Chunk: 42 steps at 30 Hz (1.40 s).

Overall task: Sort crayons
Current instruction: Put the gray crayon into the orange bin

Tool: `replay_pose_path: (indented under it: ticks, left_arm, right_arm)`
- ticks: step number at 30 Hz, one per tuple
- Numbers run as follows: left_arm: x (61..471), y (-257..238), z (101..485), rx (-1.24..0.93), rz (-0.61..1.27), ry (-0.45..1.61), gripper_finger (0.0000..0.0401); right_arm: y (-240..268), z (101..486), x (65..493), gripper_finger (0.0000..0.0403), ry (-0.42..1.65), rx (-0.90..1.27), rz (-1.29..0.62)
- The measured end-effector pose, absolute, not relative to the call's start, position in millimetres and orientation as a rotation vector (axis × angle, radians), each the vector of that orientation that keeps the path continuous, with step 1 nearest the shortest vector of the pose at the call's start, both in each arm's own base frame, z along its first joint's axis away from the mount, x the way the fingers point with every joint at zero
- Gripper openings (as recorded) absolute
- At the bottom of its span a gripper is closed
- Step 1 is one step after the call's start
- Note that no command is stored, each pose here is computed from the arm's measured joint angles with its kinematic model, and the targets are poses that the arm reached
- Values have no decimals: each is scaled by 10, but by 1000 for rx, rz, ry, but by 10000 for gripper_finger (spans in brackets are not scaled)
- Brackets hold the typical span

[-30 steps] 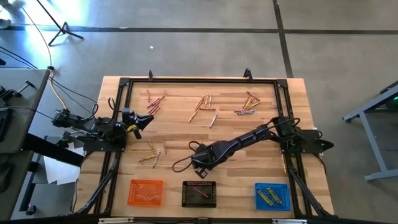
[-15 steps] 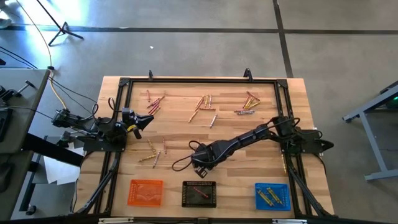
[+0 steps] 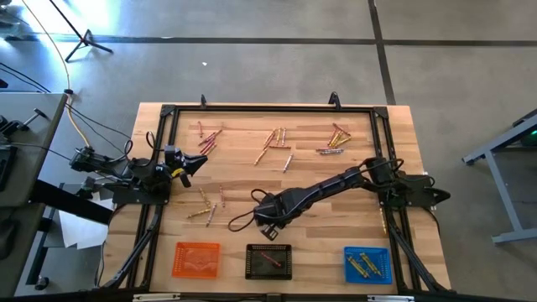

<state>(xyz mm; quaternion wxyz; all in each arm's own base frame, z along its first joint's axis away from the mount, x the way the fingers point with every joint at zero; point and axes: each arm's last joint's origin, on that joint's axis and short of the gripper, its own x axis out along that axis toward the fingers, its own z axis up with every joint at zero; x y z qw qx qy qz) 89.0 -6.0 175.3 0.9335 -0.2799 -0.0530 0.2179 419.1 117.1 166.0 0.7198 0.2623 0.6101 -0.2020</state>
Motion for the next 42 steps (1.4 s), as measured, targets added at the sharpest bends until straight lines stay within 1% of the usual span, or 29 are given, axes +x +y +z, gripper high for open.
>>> replay_pose_path:
  ticks: [8, 14, 18, 21, 23, 27, 35, 40, 42]
  left_arm:
    - [890, -60, 1754, -573, 446, -109, 45]
    - [890, -60, 1755, -573, 446, -109, 45]
    - [890, -58, 1755, -573, 451, -111, 45]
    - [879, -33, 1758, -554, 532, -134, 45]
    - [877, -26, 1775, -561, 548, -157, 45]
    - [876, -16, 1766, -499, 570, -137, 45]
    - [868, -3, 1780, -664, 607, -216, 44]
    - [871, -8, 1781, -752, 578, -236, 44]
    - [874, -12, 1776, -753, 564, -226, 44]
  right_arm:
    - [1139, 2064, 4183, 5, 1359, 474, -541]
    - [1130, 2403, 4202, 5, 1325, 427, -533]
    - [1129, 2601, 4231, 5, 1263, 422, -531]
    - [1126, 2739, 4254, 5, 1204, 428, -530]
    - [1124, 2822, 4268, 5, 1167, 430, -531]
    - [1116, 2966, 4284, 5, 1099, 426, -538]
    - [1078, 3083, 4300, 9, 1026, 414, -567]
    - [1070, 3083, 4302, 12, 1025, 414, -570]
    - [1067, 3083, 4302, 12, 1021, 410, -575]
